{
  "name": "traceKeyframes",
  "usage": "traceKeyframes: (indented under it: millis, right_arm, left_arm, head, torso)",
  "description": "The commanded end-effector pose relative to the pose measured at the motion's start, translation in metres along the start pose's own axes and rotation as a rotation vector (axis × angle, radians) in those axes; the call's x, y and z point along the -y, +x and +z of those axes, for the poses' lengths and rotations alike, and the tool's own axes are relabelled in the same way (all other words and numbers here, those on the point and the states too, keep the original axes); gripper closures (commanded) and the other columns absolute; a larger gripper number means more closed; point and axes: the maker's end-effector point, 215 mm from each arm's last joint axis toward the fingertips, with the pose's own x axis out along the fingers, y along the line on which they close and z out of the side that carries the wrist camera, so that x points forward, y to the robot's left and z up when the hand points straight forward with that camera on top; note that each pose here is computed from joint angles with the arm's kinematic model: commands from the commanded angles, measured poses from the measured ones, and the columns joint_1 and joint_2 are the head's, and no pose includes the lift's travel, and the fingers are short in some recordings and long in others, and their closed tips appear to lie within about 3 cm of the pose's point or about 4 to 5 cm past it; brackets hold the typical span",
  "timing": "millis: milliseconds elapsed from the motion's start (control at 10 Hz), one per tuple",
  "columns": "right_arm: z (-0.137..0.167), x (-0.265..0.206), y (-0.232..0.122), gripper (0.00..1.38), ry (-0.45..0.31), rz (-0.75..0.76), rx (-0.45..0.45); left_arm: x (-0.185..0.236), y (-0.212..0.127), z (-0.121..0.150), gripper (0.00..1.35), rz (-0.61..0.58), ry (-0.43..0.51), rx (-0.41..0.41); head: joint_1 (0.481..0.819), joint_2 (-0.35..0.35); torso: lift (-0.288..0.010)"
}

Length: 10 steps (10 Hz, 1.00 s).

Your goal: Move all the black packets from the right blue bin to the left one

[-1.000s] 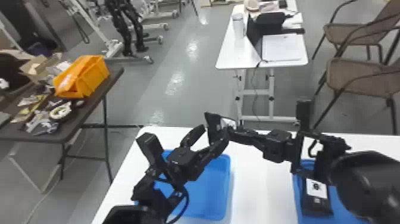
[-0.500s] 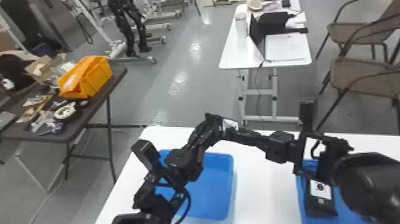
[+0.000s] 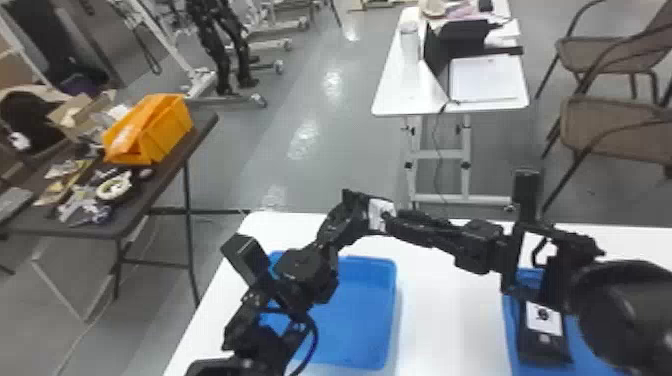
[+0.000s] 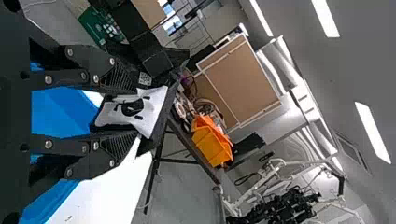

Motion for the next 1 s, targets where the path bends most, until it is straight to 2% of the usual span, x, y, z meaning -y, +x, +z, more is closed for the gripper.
traceKeyframes:
  millis: [0, 100, 200, 300, 400, 500, 600, 700, 900]
  right_arm:
    - [0.005, 0.026, -0.029, 0.02, -0.050, -0.089, 0.018]
    - [0.008, 0.045, -0.059, 0.12, -0.093, -0.176, 0.030]
    - [0.005, 0.061, -0.091, 0.20, -0.123, -0.284, 0.035]
    - [-0.008, 0.073, -0.127, 0.23, -0.130, -0.381, 0.006]
    - [-0.023, 0.081, -0.157, 0.24, -0.129, -0.453, -0.033]
    - [-0.033, 0.083, -0.175, 0.24, -0.126, -0.487, -0.046]
    - [-0.043, 0.084, -0.185, 0.24, -0.136, -0.508, -0.069]
    - [-0.051, 0.085, -0.193, 0.24, -0.170, -0.543, -0.103]
    - [-0.068, 0.092, -0.216, 0.24, -0.211, -0.661, -0.107]
  left_arm:
    - [-0.029, -0.014, -0.001, 1.21, 0.057, 0.131, -0.027]
    - [-0.043, -0.024, -0.010, 1.21, 0.084, 0.246, -0.080]
    - [-0.062, -0.037, -0.032, 1.21, 0.116, 0.339, -0.177]
    - [-0.085, -0.055, -0.070, 1.21, 0.156, 0.408, -0.324]
    - [-0.095, -0.069, -0.093, 1.19, 0.164, 0.438, -0.377]
    - [-0.108, -0.081, -0.107, 0.89, 0.181, 0.465, -0.419]
    - [-0.119, -0.091, -0.115, 0.32, 0.202, 0.469, -0.458]
    - [-0.117, -0.092, -0.114, 0.00, 0.203, 0.446, -0.449]
    - [-0.106, -0.085, -0.089, 0.20, 0.190, 0.394, -0.346]
  head:
    - [0.695, 0.308]
    - [0.695, 0.305]
    - [0.695, 0.292]
    - [0.695, 0.280]
    - [0.695, 0.261]
    - [0.695, 0.248]
    - [0.695, 0.240]
    - [0.695, 0.240]
    - [0.695, 0.234]
  torso:
    - [0.000]
    - [0.000]
    - [0.000]
    - [0.000]
    - [0.000]
    - [0.000]
    - [0.000]
    - [0.000]
    - [0.000]
